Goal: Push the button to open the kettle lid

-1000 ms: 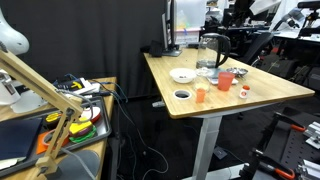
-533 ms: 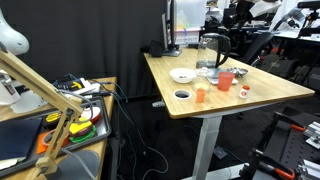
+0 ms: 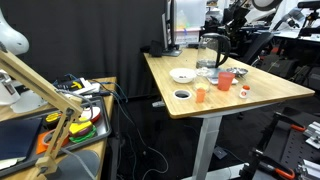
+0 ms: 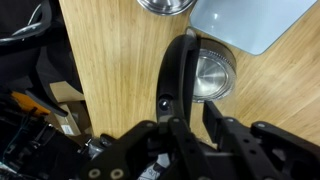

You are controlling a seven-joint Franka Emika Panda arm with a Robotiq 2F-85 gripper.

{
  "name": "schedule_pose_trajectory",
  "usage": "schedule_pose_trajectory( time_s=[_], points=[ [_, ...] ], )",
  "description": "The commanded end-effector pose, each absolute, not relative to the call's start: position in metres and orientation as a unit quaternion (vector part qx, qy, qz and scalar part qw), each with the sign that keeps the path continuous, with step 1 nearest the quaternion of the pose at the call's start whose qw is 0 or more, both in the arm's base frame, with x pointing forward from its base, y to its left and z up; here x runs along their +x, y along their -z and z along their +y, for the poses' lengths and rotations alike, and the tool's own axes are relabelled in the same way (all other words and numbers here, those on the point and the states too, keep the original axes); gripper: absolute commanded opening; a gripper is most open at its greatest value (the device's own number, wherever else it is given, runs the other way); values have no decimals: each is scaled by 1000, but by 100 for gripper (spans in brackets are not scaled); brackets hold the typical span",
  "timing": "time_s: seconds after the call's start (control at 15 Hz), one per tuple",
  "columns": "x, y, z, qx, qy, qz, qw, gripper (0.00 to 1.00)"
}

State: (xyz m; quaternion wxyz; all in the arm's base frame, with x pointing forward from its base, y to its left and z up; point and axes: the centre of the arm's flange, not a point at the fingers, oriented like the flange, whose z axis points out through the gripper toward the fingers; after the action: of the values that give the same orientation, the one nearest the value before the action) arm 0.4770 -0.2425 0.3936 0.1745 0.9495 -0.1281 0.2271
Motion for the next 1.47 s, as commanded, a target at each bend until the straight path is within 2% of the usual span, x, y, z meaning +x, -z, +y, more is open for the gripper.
schedule_pose_trajectory(
  time_s=[0.0, 1.4],
  points=[
    [486, -394, -253, 941, -245, -127, 196, 1],
    [500, -374, -267, 936, -239, -141, 218, 0]
  ],
)
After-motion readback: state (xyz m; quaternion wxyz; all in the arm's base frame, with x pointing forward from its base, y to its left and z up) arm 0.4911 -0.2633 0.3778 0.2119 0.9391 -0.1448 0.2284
